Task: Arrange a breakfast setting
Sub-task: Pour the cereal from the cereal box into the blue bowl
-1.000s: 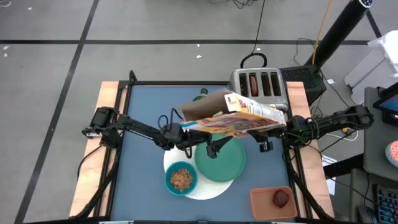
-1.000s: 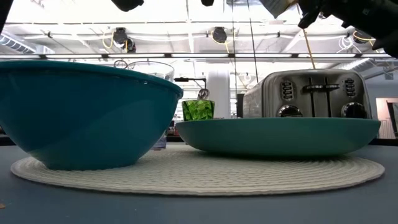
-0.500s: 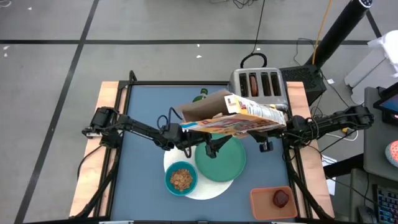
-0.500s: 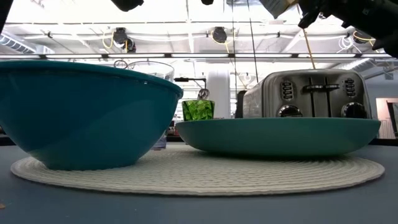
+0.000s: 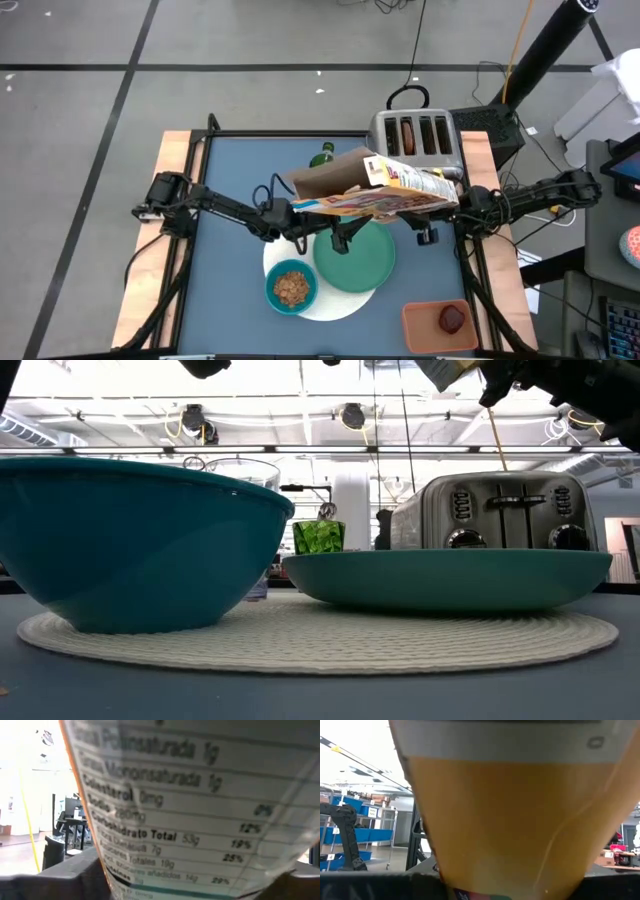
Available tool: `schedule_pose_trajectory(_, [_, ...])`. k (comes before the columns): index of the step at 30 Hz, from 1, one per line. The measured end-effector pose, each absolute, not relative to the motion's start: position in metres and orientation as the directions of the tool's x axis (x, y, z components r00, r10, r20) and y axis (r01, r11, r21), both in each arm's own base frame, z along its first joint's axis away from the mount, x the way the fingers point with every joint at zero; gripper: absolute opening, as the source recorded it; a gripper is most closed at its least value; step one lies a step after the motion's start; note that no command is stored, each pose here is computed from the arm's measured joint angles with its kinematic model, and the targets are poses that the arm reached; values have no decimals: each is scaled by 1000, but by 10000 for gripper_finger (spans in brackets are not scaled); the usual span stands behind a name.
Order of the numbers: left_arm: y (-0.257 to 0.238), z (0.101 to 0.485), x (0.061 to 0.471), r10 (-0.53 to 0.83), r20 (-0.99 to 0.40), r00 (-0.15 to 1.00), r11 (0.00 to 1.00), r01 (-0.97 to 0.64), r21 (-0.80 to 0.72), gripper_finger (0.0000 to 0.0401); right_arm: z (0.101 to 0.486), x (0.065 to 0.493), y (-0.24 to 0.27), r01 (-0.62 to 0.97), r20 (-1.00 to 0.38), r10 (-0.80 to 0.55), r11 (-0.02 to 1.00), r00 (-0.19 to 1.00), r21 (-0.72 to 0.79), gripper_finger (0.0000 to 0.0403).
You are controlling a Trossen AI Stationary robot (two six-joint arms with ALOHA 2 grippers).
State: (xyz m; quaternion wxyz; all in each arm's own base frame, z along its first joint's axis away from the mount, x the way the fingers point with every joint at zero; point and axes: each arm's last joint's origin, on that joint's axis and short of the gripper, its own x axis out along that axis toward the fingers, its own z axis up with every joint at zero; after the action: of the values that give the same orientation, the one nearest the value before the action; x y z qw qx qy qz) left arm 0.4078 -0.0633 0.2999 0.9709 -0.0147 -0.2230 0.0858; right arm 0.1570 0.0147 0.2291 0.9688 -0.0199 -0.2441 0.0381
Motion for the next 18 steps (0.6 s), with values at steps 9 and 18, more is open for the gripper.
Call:
schedule_pose_trajectory(9, [-63, 300, 408, 171, 430, 887, 985, -159, -64, 200, 229, 157, 15, -66, 468, 83, 996, 880, -54, 176])
schedule_pose_trajectory(18, [-63, 300, 408, 173, 428, 887, 985, -160, -66, 129, 229, 157, 15, -90, 467, 82, 996, 881, -5, 176])
